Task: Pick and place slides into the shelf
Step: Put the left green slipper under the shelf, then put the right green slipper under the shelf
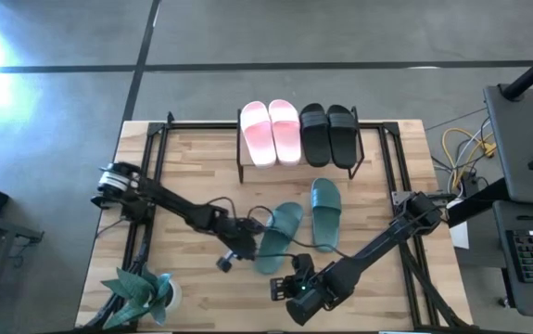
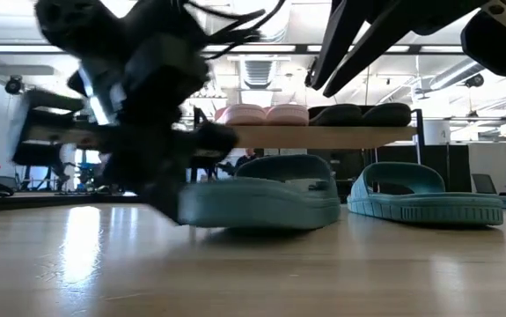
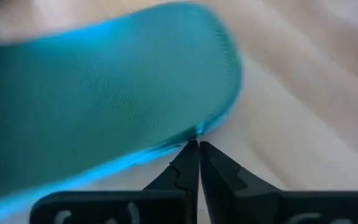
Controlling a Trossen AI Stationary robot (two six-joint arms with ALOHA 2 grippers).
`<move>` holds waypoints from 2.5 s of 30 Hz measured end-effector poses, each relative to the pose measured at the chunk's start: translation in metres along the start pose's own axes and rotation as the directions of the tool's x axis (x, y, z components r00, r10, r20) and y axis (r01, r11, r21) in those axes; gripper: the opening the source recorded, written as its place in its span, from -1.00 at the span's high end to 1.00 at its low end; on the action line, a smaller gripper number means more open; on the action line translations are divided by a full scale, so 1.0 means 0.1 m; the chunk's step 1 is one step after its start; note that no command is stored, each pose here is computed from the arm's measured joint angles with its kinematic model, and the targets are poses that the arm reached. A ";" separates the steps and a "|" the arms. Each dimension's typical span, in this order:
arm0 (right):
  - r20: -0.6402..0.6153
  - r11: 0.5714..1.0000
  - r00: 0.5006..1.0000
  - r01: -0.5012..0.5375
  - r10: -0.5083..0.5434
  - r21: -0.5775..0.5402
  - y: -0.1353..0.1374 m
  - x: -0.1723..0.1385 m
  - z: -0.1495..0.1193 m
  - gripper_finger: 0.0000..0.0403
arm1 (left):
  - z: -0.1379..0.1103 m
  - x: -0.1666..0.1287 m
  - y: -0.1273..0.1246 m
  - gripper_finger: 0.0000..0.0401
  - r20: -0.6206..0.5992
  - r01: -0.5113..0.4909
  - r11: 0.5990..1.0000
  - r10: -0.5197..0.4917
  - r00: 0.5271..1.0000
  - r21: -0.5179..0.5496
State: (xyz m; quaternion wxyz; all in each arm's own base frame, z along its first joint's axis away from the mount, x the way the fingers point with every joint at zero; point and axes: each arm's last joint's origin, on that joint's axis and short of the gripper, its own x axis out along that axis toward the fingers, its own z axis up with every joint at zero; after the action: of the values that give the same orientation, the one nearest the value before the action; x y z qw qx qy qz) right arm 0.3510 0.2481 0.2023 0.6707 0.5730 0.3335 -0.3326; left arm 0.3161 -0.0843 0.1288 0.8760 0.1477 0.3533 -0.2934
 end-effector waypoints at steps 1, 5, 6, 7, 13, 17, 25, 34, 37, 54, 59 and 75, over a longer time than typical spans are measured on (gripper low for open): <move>0.000 1.000 1.000 -0.001 0.001 0.003 0.00 0.00 0.00 0.94 | 0.06 0.04 0.03 1.00 0.012 -0.004 1.000 0.004 1.000 0.004; 0.006 1.000 1.000 -0.003 0.003 0.017 0.00 0.00 0.00 0.94 | 0.27 0.17 0.23 1.00 0.039 -0.035 0.999 0.035 0.999 -0.002; 0.008 1.000 1.000 -0.004 0.004 0.021 0.00 0.00 0.00 0.94 | 0.30 0.19 0.29 1.00 0.038 -0.041 0.999 0.041 0.998 -0.009; 0.009 1.000 1.000 -0.005 0.005 0.022 0.00 0.00 0.00 0.94 | 0.33 0.20 0.34 1.00 0.034 -0.050 0.999 0.050 0.998 -0.016; 0.005 1.000 1.000 0.003 -0.003 -0.021 -0.03 -0.03 -0.05 0.94 | 0.24 0.03 0.34 1.00 -0.125 -0.014 0.997 0.004 0.992 -0.079; 0.013 0.995 0.996 0.094 -0.093 -0.034 -0.15 -0.05 -0.06 0.94 | 0.18 -0.25 0.11 1.00 -0.139 0.015 0.998 -0.024 0.990 -0.066; -0.005 0.971 0.972 0.234 -0.234 -0.040 -0.31 0.09 0.08 0.94 | -0.20 -0.80 -0.27 1.00 -0.054 -0.046 0.957 0.032 0.998 -0.285; -0.006 0.953 0.964 0.262 -0.266 -0.150 -0.21 0.36 0.55 0.94 | -0.46 -1.37 -0.50 1.00 0.083 -0.167 0.904 0.215 0.973 -0.394; -0.044 0.950 0.964 0.249 -0.262 -0.186 -0.20 0.50 0.75 0.94 | -0.49 -1.48 -0.53 1.00 0.124 -0.201 0.888 0.274 0.954 -0.414; 0.191 0.919 0.913 0.383 -0.362 -0.090 -0.18 0.66 1.61 0.94 | -0.57 -1.48 -0.55 1.00 0.076 -0.213 0.859 0.279 0.957 -0.466; 0.254 0.902 0.872 0.431 -0.419 0.008 -0.26 0.60 1.58 0.94 | -0.58 -1.43 -0.55 1.00 0.051 -0.211 0.860 0.264 0.963 -0.464; 0.054 0.890 0.889 0.455 -0.455 0.013 -0.11 -0.09 0.56 0.94 | -0.60 -1.37 -0.54 1.00 0.026 -0.203 0.877 0.237 0.971 -0.435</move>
State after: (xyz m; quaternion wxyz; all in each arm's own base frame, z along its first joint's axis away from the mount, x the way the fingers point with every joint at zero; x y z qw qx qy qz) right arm 0.3406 0.1921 0.2107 0.5830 0.4697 0.4397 -0.4962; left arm 0.1715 -0.0430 0.1804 0.9276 -0.0213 0.3555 -0.1125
